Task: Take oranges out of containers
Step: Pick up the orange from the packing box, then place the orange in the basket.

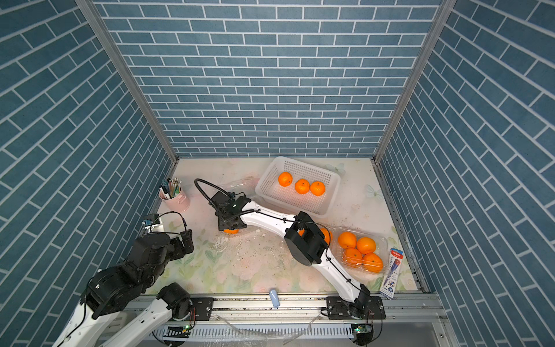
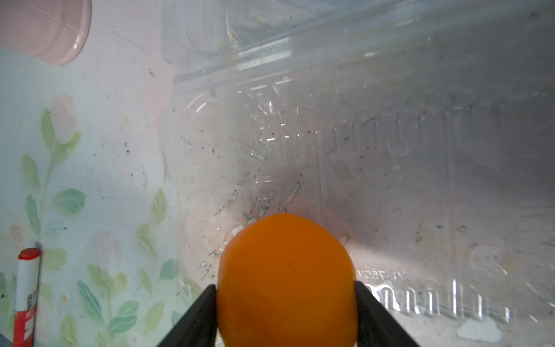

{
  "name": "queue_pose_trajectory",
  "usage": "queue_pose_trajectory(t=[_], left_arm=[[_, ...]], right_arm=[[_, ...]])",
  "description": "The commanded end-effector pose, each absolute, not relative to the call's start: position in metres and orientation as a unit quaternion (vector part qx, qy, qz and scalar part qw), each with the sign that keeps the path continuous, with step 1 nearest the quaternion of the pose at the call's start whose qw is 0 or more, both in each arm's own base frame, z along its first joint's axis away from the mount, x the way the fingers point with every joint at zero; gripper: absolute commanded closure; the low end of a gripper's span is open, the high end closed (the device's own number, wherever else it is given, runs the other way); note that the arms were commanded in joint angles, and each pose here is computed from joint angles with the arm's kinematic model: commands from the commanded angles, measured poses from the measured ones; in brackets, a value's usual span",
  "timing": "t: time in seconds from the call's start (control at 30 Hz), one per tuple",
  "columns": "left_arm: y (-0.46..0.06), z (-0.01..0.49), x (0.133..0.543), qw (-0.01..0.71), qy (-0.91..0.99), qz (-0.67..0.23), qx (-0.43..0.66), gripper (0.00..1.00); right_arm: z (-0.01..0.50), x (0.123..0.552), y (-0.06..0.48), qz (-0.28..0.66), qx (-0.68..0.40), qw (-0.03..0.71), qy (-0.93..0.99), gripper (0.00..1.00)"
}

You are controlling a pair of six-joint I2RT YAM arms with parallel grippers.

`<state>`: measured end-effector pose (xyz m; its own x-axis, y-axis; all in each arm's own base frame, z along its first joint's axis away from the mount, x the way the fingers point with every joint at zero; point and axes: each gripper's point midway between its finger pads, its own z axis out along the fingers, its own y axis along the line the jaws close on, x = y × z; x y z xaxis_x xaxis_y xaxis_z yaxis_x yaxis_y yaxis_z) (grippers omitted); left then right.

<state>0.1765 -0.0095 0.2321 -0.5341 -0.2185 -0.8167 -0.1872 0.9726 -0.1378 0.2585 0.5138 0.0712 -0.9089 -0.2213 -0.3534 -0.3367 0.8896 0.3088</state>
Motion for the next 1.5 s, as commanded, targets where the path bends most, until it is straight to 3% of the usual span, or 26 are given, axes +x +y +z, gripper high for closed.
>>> queue_pose_trajectory(t=[0.0, 0.2, 0.6, 0.8, 0.93, 1.13, 1.47], left_arm=[[-0.011, 0.228, 0.179, 0.464, 0.879, -0.012, -0.113, 0.01], [-0.015, 0.224, 0.181, 0.455, 0.884, -0.013, -0.107, 0.01], [-0.029, 0.212, 0.193, 0.439, 0.893, -0.021, -0.102, 0.01], [-0.042, 0.213, 0.204, 0.431, 0.896, -0.038, -0.102, 0.01], [-0.054, 0.212, 0.215, 0.426, 0.898, -0.046, -0.096, 0.01], [-0.075, 0.211, 0.232, 0.411, 0.905, -0.063, -0.084, 0.01], [-0.101, 0.211, 0.253, 0.402, 0.907, -0.097, -0.081, 0.01]], right_arm=[[0.073, 0.253, 0.513, 0.203, -0.150, 0.148, 0.956, 0.38], [0.091, 0.257, 0.509, 0.210, -0.171, 0.169, 0.948, 0.43], [0.192, 0.271, 0.493, 0.220, -0.291, 0.257, 0.895, 0.45], [0.241, 0.286, 0.453, 0.172, -0.357, 0.316, 0.862, 0.46], [0.267, 0.314, 0.403, 0.068, -0.403, 0.358, 0.839, 0.49], [0.281, 0.341, 0.352, -0.010, -0.468, 0.368, 0.803, 0.50], [0.246, 0.394, 0.301, -0.070, -0.550, 0.328, 0.765, 0.52]])
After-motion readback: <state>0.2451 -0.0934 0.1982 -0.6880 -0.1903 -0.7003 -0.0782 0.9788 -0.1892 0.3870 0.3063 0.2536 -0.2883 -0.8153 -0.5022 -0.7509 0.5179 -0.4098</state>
